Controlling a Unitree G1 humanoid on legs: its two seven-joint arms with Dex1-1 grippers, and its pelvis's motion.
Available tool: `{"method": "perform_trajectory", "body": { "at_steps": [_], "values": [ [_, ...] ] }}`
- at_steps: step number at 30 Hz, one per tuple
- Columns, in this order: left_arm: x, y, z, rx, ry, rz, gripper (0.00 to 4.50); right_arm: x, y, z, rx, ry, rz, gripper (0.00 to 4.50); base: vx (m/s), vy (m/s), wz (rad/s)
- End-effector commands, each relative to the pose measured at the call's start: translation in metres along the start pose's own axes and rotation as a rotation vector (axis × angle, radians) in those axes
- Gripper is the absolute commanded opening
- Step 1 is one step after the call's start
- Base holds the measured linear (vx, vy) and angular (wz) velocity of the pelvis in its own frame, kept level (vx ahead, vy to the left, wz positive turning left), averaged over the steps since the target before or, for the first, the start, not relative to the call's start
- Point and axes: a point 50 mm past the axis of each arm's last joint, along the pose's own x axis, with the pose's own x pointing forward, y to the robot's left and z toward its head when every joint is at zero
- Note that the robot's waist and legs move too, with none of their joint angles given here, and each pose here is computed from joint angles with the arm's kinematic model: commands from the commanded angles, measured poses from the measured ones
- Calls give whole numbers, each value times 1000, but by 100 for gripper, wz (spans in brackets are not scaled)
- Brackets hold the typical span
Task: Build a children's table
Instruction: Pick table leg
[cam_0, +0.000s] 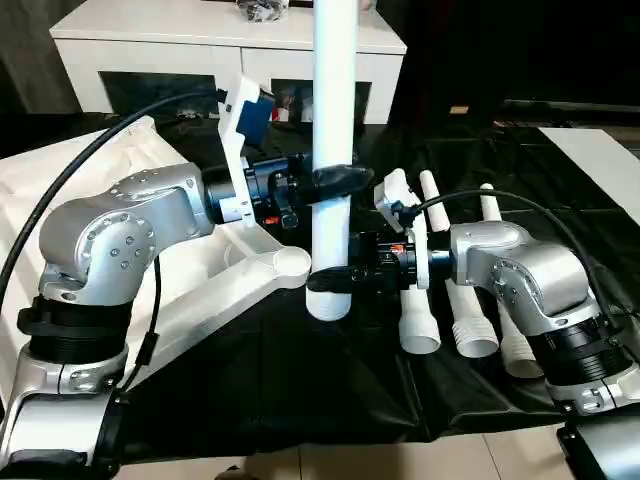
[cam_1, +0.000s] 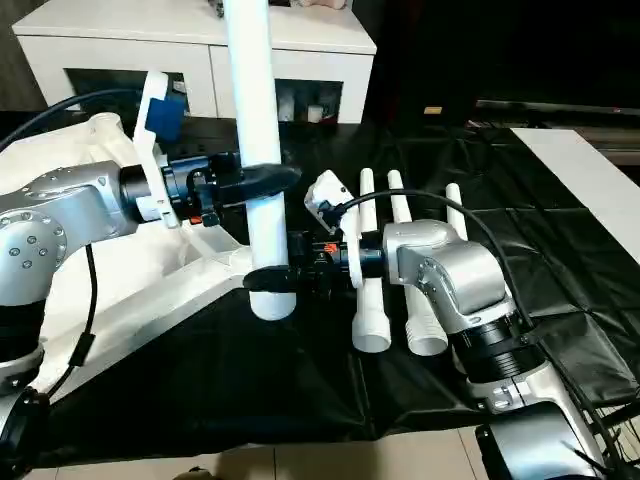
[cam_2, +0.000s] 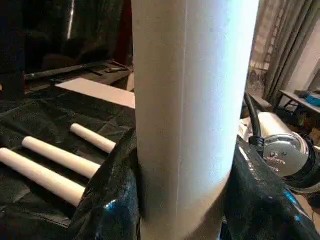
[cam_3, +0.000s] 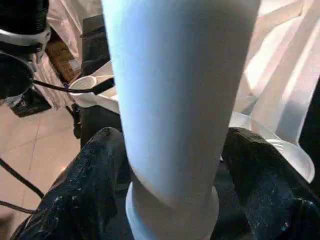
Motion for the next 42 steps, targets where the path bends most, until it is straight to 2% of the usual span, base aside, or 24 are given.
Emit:
{"method": "perform_trajectory", "body": {
  "at_steps": [1,9,11,14,17,20,22,32,33,35,38,39,42],
  "values": [
    [2,-6,5,38,-1,-29,184,0,1,6,-19,10,11,333,0,0,0],
    [3,-7,5,38,3,-52,184,3,3,5,-10,5,31,333,0,0,0],
    [3,-8,6,38,2,-58,184,4,3,5,-8,3,35,304,0,0,0],
    [3,-9,6,38,-2,-69,184,4,4,5,-2,-6,42,293,0,0,0],
    [3,-10,7,38,-1,-73,184,4,4,5,0,-12,44,255,0,0,0],
    [3,-10,7,38,-1,-76,184,4,4,6,5,-22,49,244,0,0,0],
    [3,-10,6,38,0,-78,184,4,5,6,7,-26,52,211,0,0,0],
    [1,-9,4,41,12,-78,183,4,6,4,10,-38,48,193,0,0,0],
    [1,-7,4,53,10,-52,218,3,6,4,10,-42,43,193,0,0,0],
    [1,-3,6,33,-13,-35,253,2,6,3,11,-47,36,193,0,0,0],
    [0,-1,8,14,-28,-33,266,1,6,2,13,-52,27,192,0,0,0],
    [-2,-1,9,1,-34,-39,294,0,6,2,14,-57,18,190,0,0,0],
    [-5,-2,8,-16,-33,-58,305,-2,6,1,15,-68,-1,190,0,0,0]
  ]
}}
